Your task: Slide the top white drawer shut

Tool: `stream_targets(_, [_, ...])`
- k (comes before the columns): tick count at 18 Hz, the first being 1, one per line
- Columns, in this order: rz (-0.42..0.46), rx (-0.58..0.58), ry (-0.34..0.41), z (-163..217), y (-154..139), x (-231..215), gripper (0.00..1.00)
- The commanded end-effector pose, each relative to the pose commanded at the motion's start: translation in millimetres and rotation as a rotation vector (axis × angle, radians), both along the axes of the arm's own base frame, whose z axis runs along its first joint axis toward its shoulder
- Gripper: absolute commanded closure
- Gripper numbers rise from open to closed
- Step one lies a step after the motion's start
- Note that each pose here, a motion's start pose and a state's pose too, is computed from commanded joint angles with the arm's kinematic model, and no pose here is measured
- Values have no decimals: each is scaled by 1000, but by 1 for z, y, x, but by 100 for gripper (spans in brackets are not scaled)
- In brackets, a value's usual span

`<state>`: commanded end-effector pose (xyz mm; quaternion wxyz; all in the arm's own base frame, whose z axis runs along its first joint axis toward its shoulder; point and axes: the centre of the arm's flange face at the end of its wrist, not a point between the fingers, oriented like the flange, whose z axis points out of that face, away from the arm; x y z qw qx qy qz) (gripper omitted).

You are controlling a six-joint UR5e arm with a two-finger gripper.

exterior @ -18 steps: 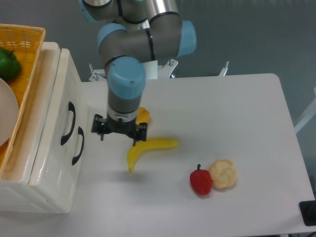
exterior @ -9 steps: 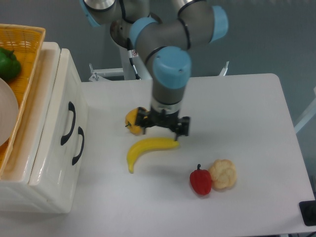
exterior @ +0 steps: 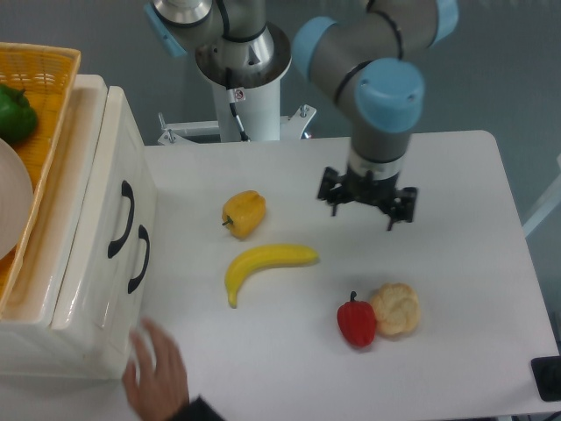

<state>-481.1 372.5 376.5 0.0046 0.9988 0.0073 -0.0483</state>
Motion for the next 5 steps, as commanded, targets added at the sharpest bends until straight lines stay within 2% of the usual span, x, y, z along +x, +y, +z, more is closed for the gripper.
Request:
stream_targets(2, [-22,-12,12,4,-10,-7,0])
stream_targets(5, [18,-5,28,14,-37,-22,0])
